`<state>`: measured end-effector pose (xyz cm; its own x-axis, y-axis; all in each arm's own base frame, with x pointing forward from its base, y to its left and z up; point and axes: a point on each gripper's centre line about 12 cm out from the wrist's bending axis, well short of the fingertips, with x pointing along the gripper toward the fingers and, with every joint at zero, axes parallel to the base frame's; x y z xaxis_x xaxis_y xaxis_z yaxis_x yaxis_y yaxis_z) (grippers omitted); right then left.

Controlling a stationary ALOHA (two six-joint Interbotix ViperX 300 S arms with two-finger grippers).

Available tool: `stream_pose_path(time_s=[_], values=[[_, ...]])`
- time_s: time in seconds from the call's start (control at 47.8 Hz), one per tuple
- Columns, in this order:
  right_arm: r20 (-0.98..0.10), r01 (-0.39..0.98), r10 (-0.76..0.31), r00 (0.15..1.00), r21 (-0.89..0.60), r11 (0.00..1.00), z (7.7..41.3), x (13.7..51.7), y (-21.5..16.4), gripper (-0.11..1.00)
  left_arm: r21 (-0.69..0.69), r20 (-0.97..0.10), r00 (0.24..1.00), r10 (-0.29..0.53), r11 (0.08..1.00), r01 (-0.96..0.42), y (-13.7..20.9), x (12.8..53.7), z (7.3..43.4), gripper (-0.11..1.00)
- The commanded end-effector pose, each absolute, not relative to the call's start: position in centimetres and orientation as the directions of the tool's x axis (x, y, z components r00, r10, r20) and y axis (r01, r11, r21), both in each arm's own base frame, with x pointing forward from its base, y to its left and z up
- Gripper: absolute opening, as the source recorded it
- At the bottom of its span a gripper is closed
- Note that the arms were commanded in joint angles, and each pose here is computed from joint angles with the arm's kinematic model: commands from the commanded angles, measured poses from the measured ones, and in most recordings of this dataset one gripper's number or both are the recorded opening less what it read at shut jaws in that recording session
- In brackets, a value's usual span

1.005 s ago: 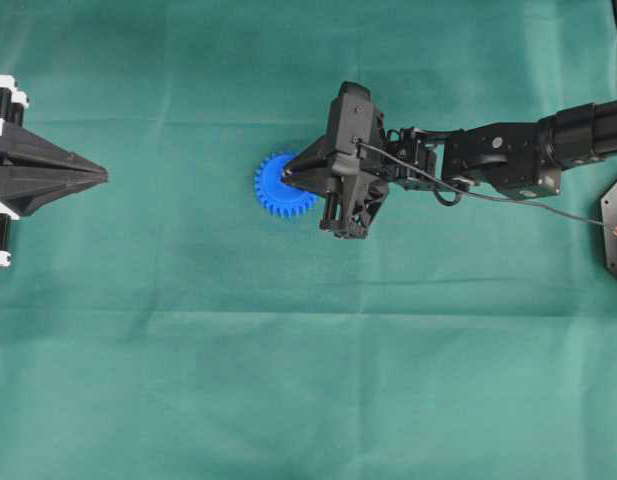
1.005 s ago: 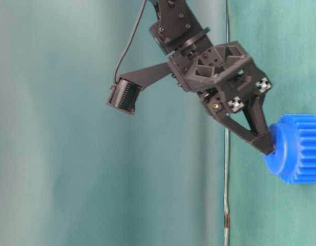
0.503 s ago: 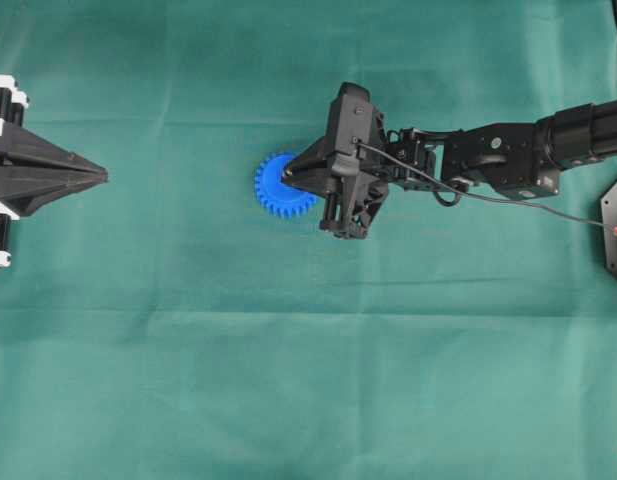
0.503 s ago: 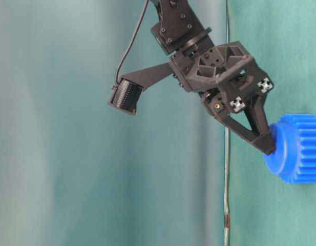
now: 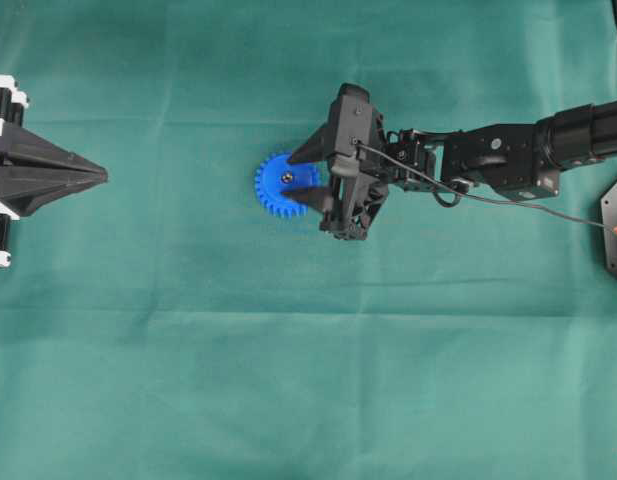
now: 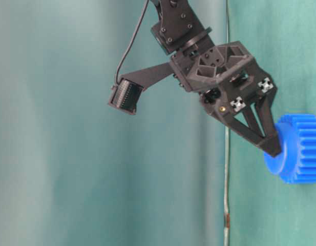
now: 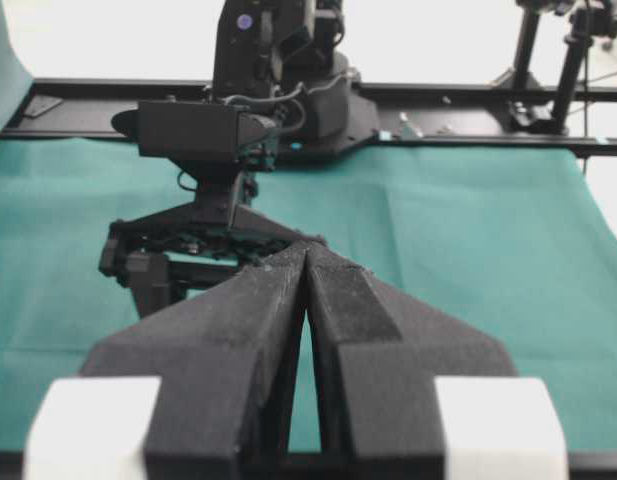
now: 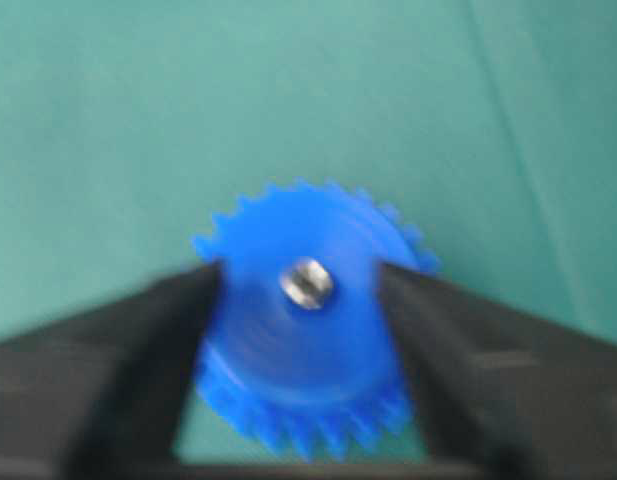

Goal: Insert the shaft placed at a random location into the center hole of the medium gear at another random location.
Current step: 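Lower the shaft into the blue gear's center hole with the right gripper, then open the right gripper and raise it off the shaft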

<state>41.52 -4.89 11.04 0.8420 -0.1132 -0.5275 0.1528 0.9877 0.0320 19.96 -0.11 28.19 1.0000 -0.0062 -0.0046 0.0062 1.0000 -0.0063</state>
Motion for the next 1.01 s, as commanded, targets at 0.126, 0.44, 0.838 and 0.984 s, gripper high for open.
stream_pose_path(time_s=[0.126, 0.44, 0.838, 0.984], values=[[-0.508, 0.156, -0.114, 0.854, 0.042, 0.987, 12.1, 42.1, -4.9, 0.87, -0.005, 0.015, 1.0, -0.005, 1.0, 0.006, -0.1, 20.2, 29.0, 0.0], [-0.479, 0.153, -0.114, 0.871, 0.043, 0.987, 14.1, 41.9, -4.9, 0.85, -0.006, 0.015, 1.0, -0.005, 1.0, 0.006, -0.1, 20.2, 29.0, 0.0], [-0.415, 0.136, -0.109, 0.903, 0.036, 0.99, 21.0, 40.0, -4.5, 0.85, -0.006, 0.018, 1.0, -0.005, 1.0, 0.006, -0.1, 20.2, 29.1, 0.0], [-0.379, 0.133, -0.11, 0.919, 0.033, 0.991, 22.7, 38.5, -4.4, 0.85, -0.008, 0.018, 1.0, -0.005, 1.0, 0.005, -0.1, 20.2, 29.1, 0.0]])
